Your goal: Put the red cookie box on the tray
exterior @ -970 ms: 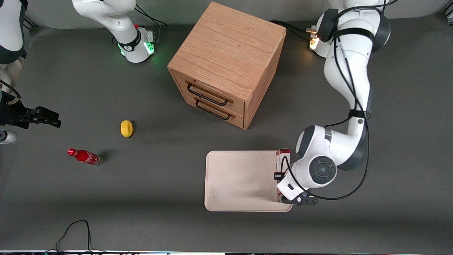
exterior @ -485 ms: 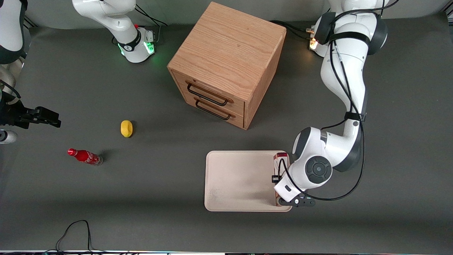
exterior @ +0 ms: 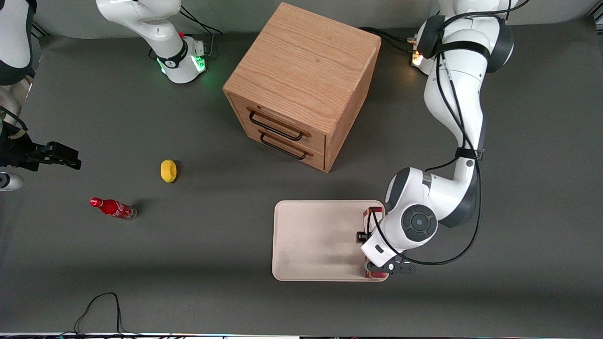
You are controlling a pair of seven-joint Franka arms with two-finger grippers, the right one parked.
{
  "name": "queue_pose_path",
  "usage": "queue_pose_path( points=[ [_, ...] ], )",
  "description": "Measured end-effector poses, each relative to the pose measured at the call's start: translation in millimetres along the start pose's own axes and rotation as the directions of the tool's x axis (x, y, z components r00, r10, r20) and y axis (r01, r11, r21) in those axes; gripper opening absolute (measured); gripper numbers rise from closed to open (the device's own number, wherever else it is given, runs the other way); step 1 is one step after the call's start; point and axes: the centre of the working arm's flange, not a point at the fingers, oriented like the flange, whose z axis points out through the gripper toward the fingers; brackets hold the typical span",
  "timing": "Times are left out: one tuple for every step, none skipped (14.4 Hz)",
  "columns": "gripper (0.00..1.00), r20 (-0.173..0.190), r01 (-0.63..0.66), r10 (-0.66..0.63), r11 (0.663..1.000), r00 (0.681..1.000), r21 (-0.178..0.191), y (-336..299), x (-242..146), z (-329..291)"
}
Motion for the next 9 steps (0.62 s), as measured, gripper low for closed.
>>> queue_pose_path(
  points=[
    [0.95,-0.012,0.008,-0.008,1.0,1.0,-0.002,-2.6,0.9,-13.7],
    [1.0,-0.027,0.021,-0.021,1.0,0.999,-0.002,-9.4,1.8,-33.5],
    [1.0,-0.041,0.04,-0.04,0.999,0.998,-0.003,-23.0,1.5,-59.1],
    [1.0,-0.05,0.066,-0.066,0.998,0.997,-0.006,-42.6,-1.7,-88.3],
    [1.0,-0.054,0.097,-0.097,0.995,0.994,-0.01,-66.8,-8.6,-120.2],
    [1.0,-0.048,0.129,-0.13,0.992,0.99,-0.013,-92.2,-19.6,-150.9],
    [1.0,-0.037,0.161,-0.161,0.987,0.986,-0.014,-117.1,-33.6,-179.8],
    [1.0,-0.027,0.192,-0.192,0.981,0.981,-0.017,-141.4,-49.4,-207.7],
    [1.0,-0.021,0.224,-0.224,0.974,0.974,-0.021,-166.1,-66.9,-234.5]
  ],
)
